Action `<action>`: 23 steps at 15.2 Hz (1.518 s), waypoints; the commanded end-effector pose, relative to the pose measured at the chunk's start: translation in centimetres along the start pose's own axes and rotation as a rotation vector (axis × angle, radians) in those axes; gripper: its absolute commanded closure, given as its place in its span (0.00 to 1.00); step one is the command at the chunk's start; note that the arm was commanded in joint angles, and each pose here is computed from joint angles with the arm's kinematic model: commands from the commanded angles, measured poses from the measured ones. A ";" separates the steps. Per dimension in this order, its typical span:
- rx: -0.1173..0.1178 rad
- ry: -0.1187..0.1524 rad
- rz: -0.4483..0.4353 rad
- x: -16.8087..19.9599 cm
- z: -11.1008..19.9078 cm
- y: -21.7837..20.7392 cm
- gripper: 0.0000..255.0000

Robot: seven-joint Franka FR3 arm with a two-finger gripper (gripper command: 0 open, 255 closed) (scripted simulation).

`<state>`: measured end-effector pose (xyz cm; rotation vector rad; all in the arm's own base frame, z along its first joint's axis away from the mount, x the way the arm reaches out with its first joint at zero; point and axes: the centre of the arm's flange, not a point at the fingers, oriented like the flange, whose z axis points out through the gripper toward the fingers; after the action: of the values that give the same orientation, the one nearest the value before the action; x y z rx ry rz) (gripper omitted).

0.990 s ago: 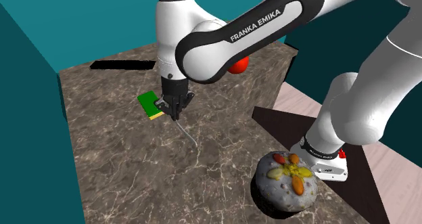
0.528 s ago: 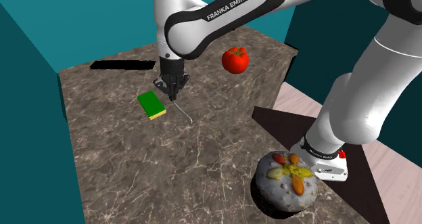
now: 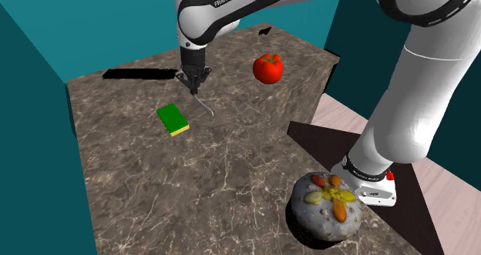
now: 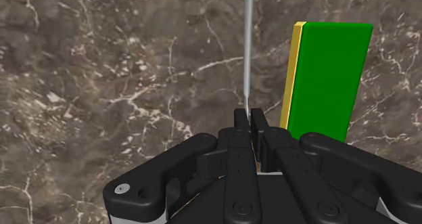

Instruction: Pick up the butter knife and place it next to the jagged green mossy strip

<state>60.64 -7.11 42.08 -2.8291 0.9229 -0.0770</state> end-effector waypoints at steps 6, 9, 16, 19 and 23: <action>0.000 0.000 -0.001 8.5 -0.8 3.4 1.00; 0.000 0.000 -0.001 12.1 -1.1 5.0 1.00; 0.000 0.000 -0.001 12.1 2.5 5.6 1.00; 0.000 0.000 -0.001 12.1 4.1 5.9 1.00; 0.000 0.000 -0.001 12.1 6.0 6.2 1.00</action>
<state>67.42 -18.36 35.59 -2.8297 0.9210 -0.0838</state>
